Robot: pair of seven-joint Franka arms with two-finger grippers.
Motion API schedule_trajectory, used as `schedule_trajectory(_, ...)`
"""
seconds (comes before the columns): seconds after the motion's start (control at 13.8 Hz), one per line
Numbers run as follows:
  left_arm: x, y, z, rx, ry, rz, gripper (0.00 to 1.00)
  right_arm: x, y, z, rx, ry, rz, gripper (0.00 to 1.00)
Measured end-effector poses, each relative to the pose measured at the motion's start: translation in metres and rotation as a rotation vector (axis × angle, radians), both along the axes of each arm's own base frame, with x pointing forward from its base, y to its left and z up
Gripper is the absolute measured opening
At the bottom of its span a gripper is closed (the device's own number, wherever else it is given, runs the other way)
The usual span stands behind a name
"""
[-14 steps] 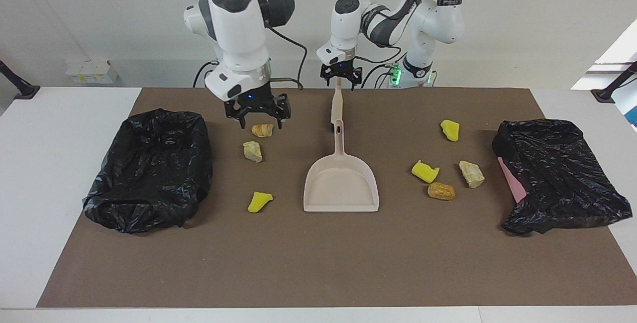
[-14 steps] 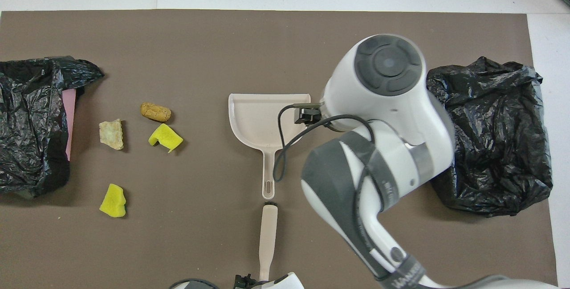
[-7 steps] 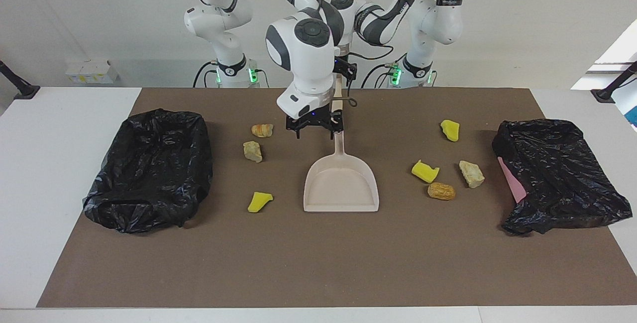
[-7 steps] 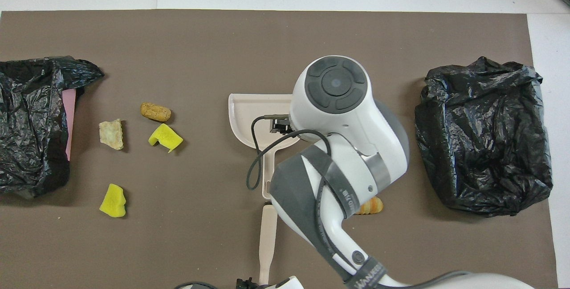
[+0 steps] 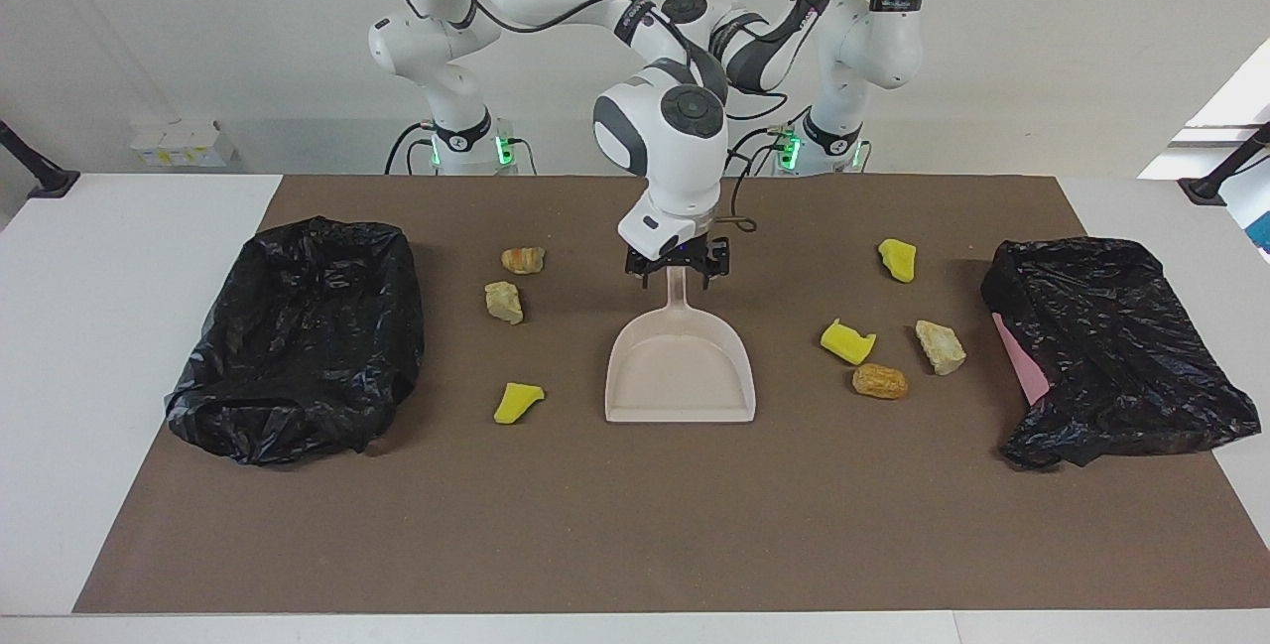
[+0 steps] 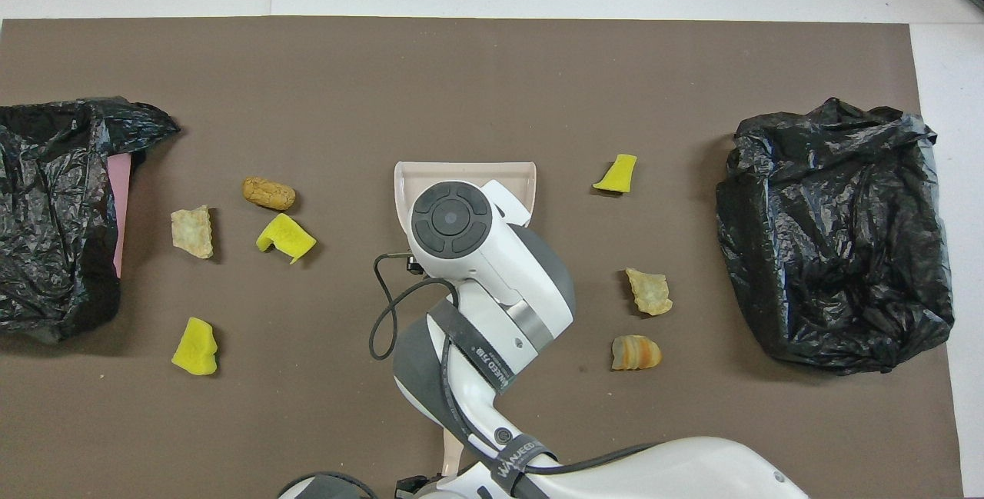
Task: Sweep and dump trash in bin
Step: 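Grasp the beige dustpan handle with the right gripper, then place the dustpan near the crumbs while the left gripper grasps the brush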
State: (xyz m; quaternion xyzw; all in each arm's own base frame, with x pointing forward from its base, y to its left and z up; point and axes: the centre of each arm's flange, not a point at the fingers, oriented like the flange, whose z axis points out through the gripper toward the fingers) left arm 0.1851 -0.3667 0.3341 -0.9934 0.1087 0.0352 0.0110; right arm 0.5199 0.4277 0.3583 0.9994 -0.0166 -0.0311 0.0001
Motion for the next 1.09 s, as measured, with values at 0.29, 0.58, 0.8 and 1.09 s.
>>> schedule_trajectory(0.29, 0.041, 0.032, 0.003, 0.024, 0.027, 0.024, 0.26, -0.009, 0.003, -0.013, -0.012, 0.025, 0.008, 0.77)
schedule_trajectory(0.58, 0.086, 0.073, 0.006, 0.028, 0.052, 0.028, 0.26, -0.013, 0.004, -0.016, 0.016, 0.060, -0.016, 0.73)
schedule_trajectory(0.8, 0.113, 0.109, 0.015, 0.041, 0.084, 0.043, 0.26, -0.019, 0.006, -0.021, 0.016, 0.089, -0.019, 0.70)
schedule_trajectory(1.09, 0.128, 0.138, 0.036, 0.131, 0.112, 0.046, 0.26, -0.022, 0.006, -0.020, 0.007, 0.106, -0.016, 0.58)
